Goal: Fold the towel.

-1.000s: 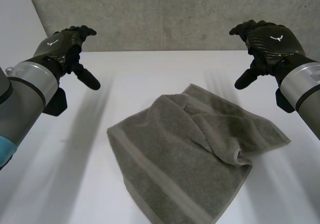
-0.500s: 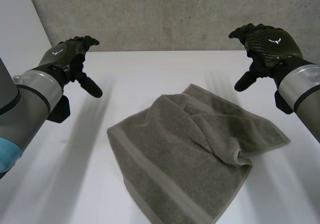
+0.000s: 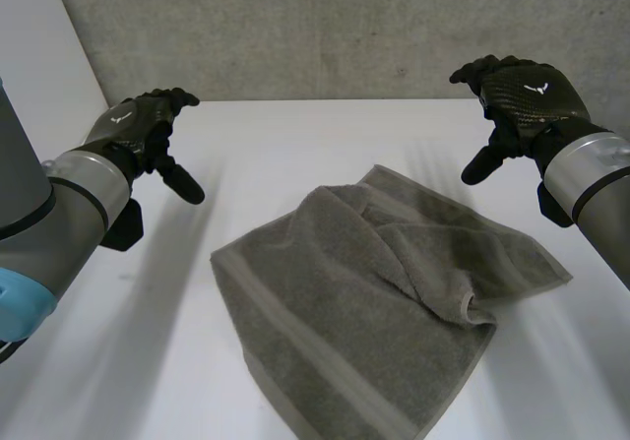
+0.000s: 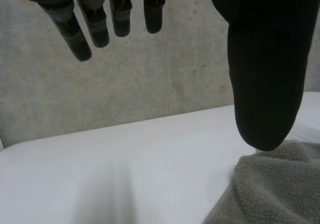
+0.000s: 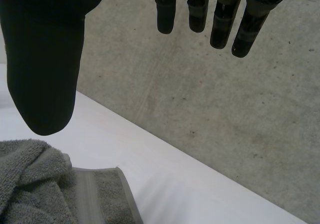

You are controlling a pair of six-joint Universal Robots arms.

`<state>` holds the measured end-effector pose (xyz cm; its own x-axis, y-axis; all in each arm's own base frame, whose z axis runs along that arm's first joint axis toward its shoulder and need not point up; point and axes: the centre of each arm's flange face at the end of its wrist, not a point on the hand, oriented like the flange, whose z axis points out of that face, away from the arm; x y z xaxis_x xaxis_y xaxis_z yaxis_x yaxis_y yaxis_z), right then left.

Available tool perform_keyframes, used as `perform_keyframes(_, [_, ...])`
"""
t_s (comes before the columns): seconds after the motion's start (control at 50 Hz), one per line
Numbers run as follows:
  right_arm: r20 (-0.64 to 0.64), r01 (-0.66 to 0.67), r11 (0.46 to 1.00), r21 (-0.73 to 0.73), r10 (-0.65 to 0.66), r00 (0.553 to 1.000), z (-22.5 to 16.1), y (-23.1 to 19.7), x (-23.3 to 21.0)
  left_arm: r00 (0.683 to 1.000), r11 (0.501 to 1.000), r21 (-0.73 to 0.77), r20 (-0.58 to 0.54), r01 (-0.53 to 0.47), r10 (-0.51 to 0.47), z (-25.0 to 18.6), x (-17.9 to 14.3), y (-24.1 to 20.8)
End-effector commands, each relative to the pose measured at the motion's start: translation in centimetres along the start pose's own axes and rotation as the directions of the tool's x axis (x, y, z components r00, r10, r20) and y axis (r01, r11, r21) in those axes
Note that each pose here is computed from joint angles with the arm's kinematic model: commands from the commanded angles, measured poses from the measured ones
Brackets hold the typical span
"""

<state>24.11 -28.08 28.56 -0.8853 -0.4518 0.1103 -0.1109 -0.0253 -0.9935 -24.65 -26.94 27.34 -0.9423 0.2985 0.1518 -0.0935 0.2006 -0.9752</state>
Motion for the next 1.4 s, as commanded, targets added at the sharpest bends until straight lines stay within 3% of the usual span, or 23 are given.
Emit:
perform_keyframes(0.02, [0.003,-0.003,1.0,-0.005,0.003,1.0,0.0,0.1,0.0,1.0,1.0,-0.003,0.002,0.0,0.0,0.1,0.0,0.1])
perform_keyframes(0.14, [0.016,-0.004,1.0,-0.002,0.004,1.0,0.1,0.2,-0.2,1.0,1.0,0.001,0.001,0.001,-0.001,0.2,0.0,0.0])
perform_keyframes(0.26, [0.11,-0.009,1.0,-0.016,0.01,0.994,0.6,0.9,-1.0,1.0,1.0,0.007,0.0,0.0,0.0,0.2,0.0,-0.3])
perform_keyframes(0.42, [0.185,-0.017,0.999,-0.04,0.024,0.982,4.0,2.6,-1.7,1.0,1.0,0.015,-0.001,0.0,0.0,0.1,0.1,-0.6])
perform_keyframes(0.68, [0.332,-0.038,0.984,-0.177,0.096,0.938,10.8,10.0,-5.4,1.0,1.0,-0.008,0.001,-0.004,0.004,-0.2,0.0,0.1])
perform_keyframes(0.92, [0.358,-0.032,0.973,-0.231,0.115,0.927,13.0,15.2,-8.0,1.0,0.999,-0.041,0.002,-0.008,0.008,-0.5,-0.2,1.2])
perform_keyframes(1.02, [0.365,-0.029,0.981,-0.19,0.098,0.926,13.0,13.3,-8.3,1.0,0.999,-0.05,0.003,-0.008,0.008,-0.6,-0.2,1.5])
perform_keyframes(1.08, [0.367,-0.029,0.991,-0.134,0.077,0.927,12.6,10.0,-7.9,1.0,0.999,-0.048,0.003,-0.01,0.01,-0.5,-0.2,1.5])
perform_keyframes(1.16, [0.392,-0.009,0.998,-0.059,0.031,0.92,9.5,4.2,-7.5,1.0,1.0,-0.03,0.001,-0.007,0.007,0.0,-0.2,1.1])
perform_keyframes(1.22, [0.395,0.008,0.999,-0.046,0.011,0.919,8.3,3.0,-7.4,1.0,1.0,-0.016,-0.007,-0.007,0.007,0.2,0.0,0.8])
perform_keyframes(1.28, [0.407,0.106,0.994,-0.007,-0.093,0.909,4.2,0.5,-7.0,0.999,1.0,-0.025,-0.038,-0.012,0.011,1.8,0.3,1.5])
perform_keyframes(1.4, [0.403,0.204,0.979,0.015,-0.193,0.895,1.1,-0.1,-6.8,0.993,0.997,-0.074,-0.118,-0.007,-0.002,3.5,1.1,3.1])
